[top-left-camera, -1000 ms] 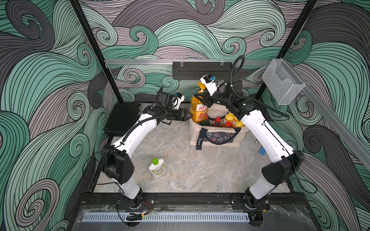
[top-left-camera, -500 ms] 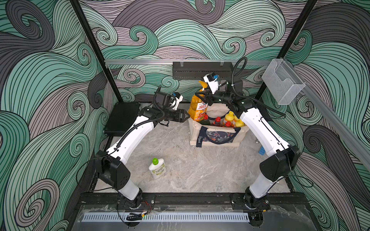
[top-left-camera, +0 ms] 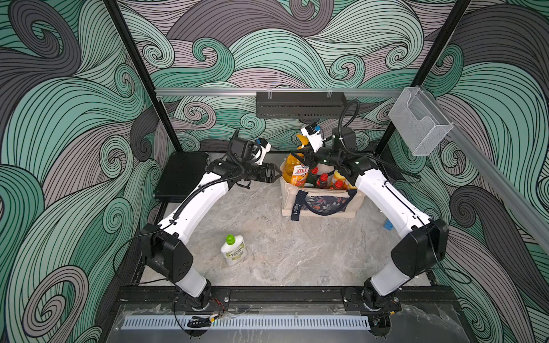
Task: Pack dish soap into the shopping bag
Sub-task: Place the bottle of dish soap in the shopping bag.
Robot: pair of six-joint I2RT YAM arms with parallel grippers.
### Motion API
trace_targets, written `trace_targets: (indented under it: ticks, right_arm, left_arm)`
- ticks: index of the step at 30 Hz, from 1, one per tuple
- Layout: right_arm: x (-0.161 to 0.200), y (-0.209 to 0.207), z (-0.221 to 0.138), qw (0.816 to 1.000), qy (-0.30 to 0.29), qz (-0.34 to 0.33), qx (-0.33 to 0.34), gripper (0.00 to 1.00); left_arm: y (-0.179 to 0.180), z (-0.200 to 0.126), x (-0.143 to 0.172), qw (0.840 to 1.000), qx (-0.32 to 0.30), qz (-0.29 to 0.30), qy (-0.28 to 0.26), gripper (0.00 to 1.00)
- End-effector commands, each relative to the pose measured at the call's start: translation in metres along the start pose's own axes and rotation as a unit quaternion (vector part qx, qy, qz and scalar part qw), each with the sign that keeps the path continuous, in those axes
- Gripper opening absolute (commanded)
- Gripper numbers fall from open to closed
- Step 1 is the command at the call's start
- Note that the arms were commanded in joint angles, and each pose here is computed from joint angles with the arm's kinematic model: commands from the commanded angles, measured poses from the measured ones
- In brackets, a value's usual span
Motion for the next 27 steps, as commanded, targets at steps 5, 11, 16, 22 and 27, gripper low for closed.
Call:
trace_targets:
  ticks: [5,11,16,22,27]
  right_arm:
    - [-0.052,0.005,-0.034,0.991,-0.111,-0.061,0.043,0.0]
    - [-0.046,0.014,-0.027,0.991,-0.115,-0.066,0.026,0.0]
    - [-0.037,0.023,-0.021,0.992,-0.11,-0.06,0.021,0.0]
    - [-0.019,0.025,-0.018,0.992,-0.107,-0.052,0.043,0.0]
    - [-0.01,0.016,-0.021,0.99,-0.112,-0.044,0.08,0.0]
  left_arm:
    - [0.007,0.014,-0.012,1.0,0.0,-0.023,-0.014,0.78]
    - [0.01,0.028,-0.01,1.0,0.005,-0.029,-0.009,0.78]
    - [0.011,0.032,-0.019,0.999,0.008,-0.032,-0.023,0.78]
    - [0.007,0.04,-0.017,0.999,0.022,-0.036,-0.012,0.72]
    - [0.002,0.039,-0.011,0.999,0.029,-0.036,-0.005,0.66]
Point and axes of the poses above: each gripper's point midway between its finger pads, its own z axis out along the fingers, its own y axis along the line the jaws close on, x = y × z, the point moved 1 cm from there along -z, back along the fingers, and after that the axes turned 9 degrees about z, right-handed, at the moved point
